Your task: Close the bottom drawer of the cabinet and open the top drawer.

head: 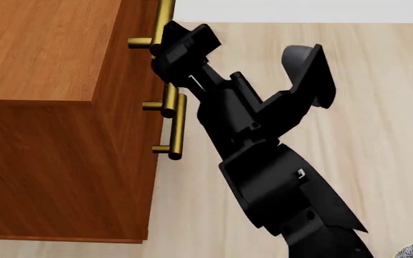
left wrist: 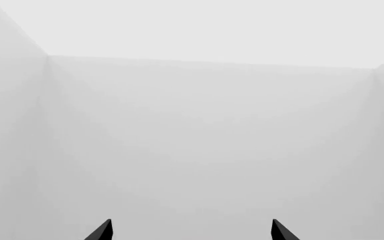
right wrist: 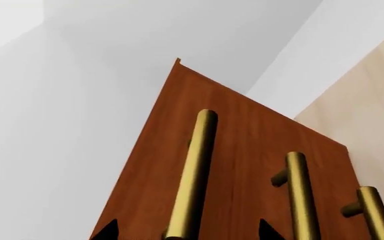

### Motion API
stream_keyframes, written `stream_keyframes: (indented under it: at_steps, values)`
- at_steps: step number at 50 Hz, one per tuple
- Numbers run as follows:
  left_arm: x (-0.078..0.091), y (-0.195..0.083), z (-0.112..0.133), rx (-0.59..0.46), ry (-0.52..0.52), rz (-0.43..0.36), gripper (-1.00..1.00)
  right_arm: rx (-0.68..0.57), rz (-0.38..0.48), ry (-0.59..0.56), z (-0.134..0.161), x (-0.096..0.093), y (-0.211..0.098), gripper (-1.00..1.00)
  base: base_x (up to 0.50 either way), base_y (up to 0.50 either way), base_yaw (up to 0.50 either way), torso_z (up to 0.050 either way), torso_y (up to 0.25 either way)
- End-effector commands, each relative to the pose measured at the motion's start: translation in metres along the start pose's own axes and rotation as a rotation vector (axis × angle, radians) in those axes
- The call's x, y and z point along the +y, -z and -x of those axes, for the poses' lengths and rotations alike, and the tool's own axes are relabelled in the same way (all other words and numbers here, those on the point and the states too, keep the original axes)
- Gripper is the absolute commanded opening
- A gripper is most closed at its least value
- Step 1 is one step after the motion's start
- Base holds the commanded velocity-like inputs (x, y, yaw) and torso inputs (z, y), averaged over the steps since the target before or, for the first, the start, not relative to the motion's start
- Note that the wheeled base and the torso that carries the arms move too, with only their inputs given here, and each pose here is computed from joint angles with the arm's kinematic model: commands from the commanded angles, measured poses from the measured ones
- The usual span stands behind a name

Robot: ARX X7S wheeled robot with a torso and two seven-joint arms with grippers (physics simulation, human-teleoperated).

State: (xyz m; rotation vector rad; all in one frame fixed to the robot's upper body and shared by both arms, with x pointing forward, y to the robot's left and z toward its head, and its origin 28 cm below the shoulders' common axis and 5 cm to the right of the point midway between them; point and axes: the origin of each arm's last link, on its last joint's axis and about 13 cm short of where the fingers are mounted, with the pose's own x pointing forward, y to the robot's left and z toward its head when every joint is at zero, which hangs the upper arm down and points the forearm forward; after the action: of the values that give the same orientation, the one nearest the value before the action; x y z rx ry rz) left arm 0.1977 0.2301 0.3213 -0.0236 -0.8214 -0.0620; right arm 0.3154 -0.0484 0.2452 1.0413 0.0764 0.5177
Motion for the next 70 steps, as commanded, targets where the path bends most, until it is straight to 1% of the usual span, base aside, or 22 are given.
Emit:
stream_keyframes:
  at_steps: [1, 11, 31, 38, 53, 66, 67, 70]
  values:
    - [0.001, 0.000, 0.000, 0.000, 0.000, -0.003, 1.00, 0.022, -0.012, -0.016, -0.009, 0.002, 0.001, 1.00, 0.00, 0.00, 0.00, 0.000, 0.000]
    - [0.000, 0.000, 0.000, 0.000, 0.001, -0.005, 1.00, 0.050, -0.017, -0.041, -0.018, 0.008, 0.003, 1.00, 0.00, 0.00, 0.00, 0.000, 0.000]
    - [0.002, 0.000, -0.001, 0.000, 0.001, -0.008, 1.00, 0.090, -0.047, -0.019, -0.033, -0.005, 0.011, 1.00, 0.00, 0.00, 0.00, 0.000, 0.000]
    - [0.002, 0.002, -0.002, 0.002, 0.000, -0.004, 1.00, 0.106, -0.053, -0.032, -0.036, -0.003, 0.014, 1.00, 0.00, 0.00, 0.00, 0.000, 0.000]
    - [0.003, 0.002, -0.003, 0.002, -0.008, -0.005, 1.00, 0.146, -0.047, -0.040, -0.043, -0.004, 0.021, 1.00, 0.00, 0.00, 0.00, 0.000, 0.000]
    - [0.003, 0.001, -0.003, -0.001, -0.007, -0.004, 1.00, 0.146, -0.041, -0.042, -0.044, -0.001, 0.021, 1.00, 0.00, 0.00, 0.00, 0.000, 0.000]
    - [0.003, 0.001, -0.003, -0.001, -0.008, -0.004, 1.00, 0.143, -0.041, -0.038, -0.044, -0.002, 0.021, -1.00, 0.00, 0.00, 0.00, 0.000, 0.000]
    - [0.003, 0.002, -0.003, 0.000, -0.008, -0.004, 1.00, 0.140, -0.038, -0.035, -0.043, -0.002, 0.021, -1.00, 0.00, 0.00, 0.00, 0.000, 0.000]
